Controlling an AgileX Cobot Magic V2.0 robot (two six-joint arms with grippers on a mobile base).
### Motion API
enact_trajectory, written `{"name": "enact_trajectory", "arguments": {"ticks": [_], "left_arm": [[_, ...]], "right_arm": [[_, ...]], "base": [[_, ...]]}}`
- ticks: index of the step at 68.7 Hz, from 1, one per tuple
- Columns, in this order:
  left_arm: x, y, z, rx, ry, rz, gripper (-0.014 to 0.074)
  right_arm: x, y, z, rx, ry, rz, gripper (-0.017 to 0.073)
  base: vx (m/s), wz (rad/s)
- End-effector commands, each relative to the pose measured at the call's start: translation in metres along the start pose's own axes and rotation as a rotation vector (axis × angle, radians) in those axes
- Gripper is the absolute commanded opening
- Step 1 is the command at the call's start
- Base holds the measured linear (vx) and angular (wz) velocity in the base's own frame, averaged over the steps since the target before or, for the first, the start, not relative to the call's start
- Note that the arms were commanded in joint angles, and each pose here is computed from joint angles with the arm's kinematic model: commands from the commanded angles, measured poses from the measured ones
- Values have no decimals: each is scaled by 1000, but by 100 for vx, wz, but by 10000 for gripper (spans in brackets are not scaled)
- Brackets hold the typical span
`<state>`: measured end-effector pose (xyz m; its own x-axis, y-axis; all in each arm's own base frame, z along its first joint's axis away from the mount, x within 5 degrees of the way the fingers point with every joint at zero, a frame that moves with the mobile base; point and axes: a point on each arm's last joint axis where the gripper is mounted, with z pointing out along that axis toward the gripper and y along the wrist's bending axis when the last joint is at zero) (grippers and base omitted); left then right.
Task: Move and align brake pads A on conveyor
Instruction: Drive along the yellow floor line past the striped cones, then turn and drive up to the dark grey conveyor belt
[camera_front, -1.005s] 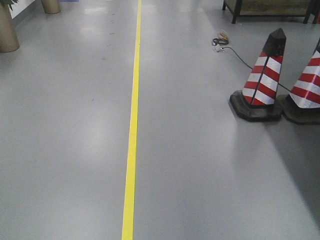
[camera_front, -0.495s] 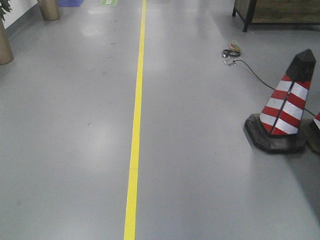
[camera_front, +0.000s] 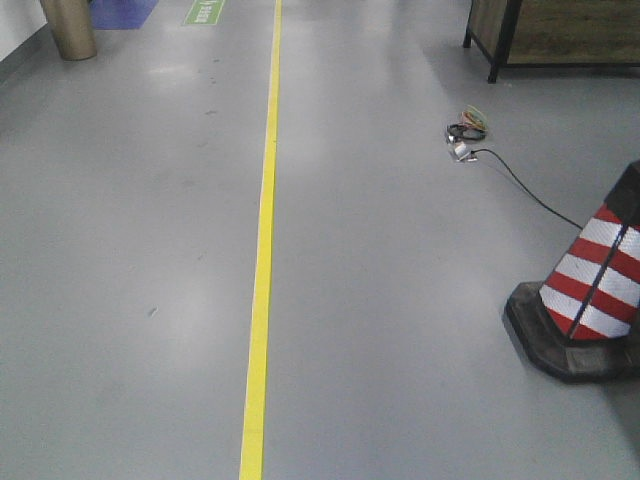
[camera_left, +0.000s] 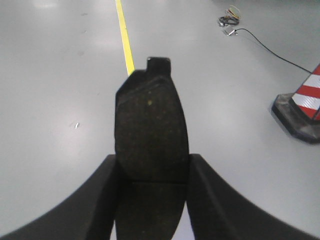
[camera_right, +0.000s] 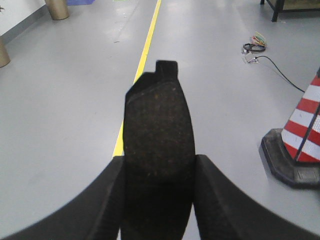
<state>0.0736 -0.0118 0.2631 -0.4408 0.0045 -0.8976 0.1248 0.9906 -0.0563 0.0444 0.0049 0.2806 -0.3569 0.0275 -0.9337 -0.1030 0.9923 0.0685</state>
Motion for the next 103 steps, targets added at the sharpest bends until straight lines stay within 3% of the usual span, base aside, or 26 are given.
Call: {"name": "enact_trajectory", "arguments": {"ticks": [1,55,103], "left_arm": [[-17,-1,-4,9,-119,-16,-6],[-17,-1,-4,9,-119,-16,-6],[-17,-1,-4,9,-119,-15,-6]], "right_arm": [[-16,1,-4,-6,-105,-11,-7],[-16,1,-4,-6,-107,-11,-7],[-16,1,-4,-6,-106,-11,-7]], "base": [[62,-7],[53,-10],[28,-78]]}}
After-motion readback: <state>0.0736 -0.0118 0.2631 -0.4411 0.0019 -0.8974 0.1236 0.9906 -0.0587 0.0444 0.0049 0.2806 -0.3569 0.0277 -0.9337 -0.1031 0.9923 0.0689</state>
